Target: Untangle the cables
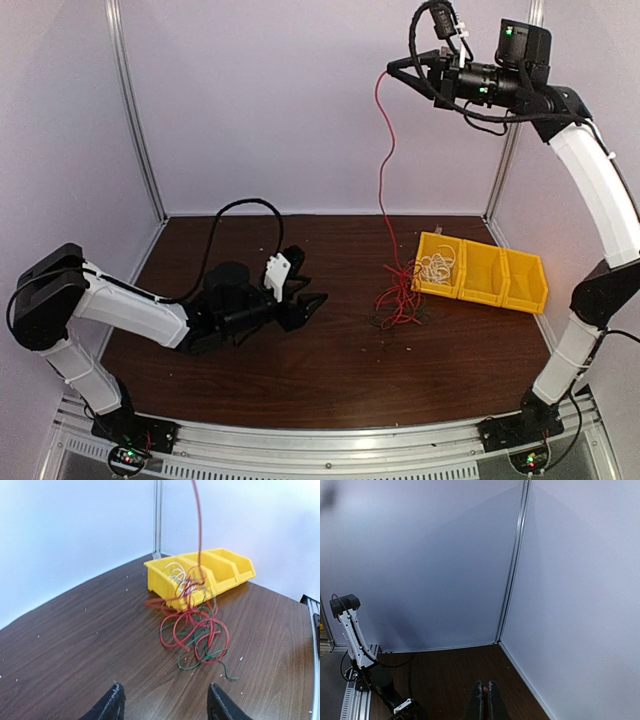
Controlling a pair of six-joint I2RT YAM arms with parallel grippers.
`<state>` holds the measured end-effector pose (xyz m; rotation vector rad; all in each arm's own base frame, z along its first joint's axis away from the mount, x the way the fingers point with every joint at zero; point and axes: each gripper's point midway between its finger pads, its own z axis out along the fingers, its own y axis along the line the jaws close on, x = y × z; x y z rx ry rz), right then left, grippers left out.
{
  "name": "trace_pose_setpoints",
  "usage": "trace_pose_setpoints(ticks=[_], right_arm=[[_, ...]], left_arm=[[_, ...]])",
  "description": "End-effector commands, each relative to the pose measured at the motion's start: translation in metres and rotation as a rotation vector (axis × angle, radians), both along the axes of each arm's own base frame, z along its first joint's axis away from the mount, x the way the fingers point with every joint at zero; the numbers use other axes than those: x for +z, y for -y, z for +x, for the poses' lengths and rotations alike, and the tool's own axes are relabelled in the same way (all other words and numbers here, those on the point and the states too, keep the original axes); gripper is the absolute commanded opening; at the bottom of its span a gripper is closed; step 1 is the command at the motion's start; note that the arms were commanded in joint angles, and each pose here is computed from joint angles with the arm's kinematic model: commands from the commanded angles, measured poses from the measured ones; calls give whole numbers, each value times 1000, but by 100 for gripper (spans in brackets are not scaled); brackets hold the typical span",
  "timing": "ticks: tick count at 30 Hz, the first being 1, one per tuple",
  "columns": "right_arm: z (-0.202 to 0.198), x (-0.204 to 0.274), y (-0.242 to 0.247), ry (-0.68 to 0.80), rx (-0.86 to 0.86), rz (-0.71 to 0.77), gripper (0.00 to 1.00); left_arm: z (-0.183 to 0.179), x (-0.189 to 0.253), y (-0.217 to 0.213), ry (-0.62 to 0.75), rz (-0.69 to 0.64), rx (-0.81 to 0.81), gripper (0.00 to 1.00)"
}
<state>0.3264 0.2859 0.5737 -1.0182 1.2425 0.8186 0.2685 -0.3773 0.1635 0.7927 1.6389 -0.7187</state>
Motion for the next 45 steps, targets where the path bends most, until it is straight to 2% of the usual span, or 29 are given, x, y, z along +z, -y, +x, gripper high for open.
trace_pose_setpoints(ticks=[1, 6, 13, 17, 20, 23, 27, 30, 34, 40, 45], right_arm=[[-28, 4, -41, 50, 80, 7, 0], [-44, 2, -74, 58, 153, 5, 0], [-58, 5, -89, 33, 247, 29, 0], [-59, 4, -90, 28, 252, 27, 0], [-61, 1, -91, 14, 271, 25, 0], [-69, 3, -91, 20, 289, 25, 0], [-70, 5, -86, 56, 277, 8, 0], [-50, 8, -67, 72, 236, 8, 0], [-22, 47, -12, 107, 176, 109, 0], [-17, 82, 44, 215, 71, 135, 0], [-19, 102, 80, 234, 15, 164, 0]], left_arm=[[-4, 42, 14, 117, -63, -32, 58], [-9, 55, 17, 158, -105, -32, 59], [-7, 74, 28, 258, -188, -31, 61], [-6, 68, 55, 304, -182, -109, 61], [11, 57, 66, 301, -168, -66, 60], [37, 37, 74, 294, -118, 27, 50], [59, -5, 85, 216, -79, 2, 24], [76, -46, 81, 112, -26, 13, 15], [70, -82, 69, 30, 57, -4, 15], [59, -126, 44, -69, 212, 8, 13], [50, -151, 15, -141, 338, 55, 10]])
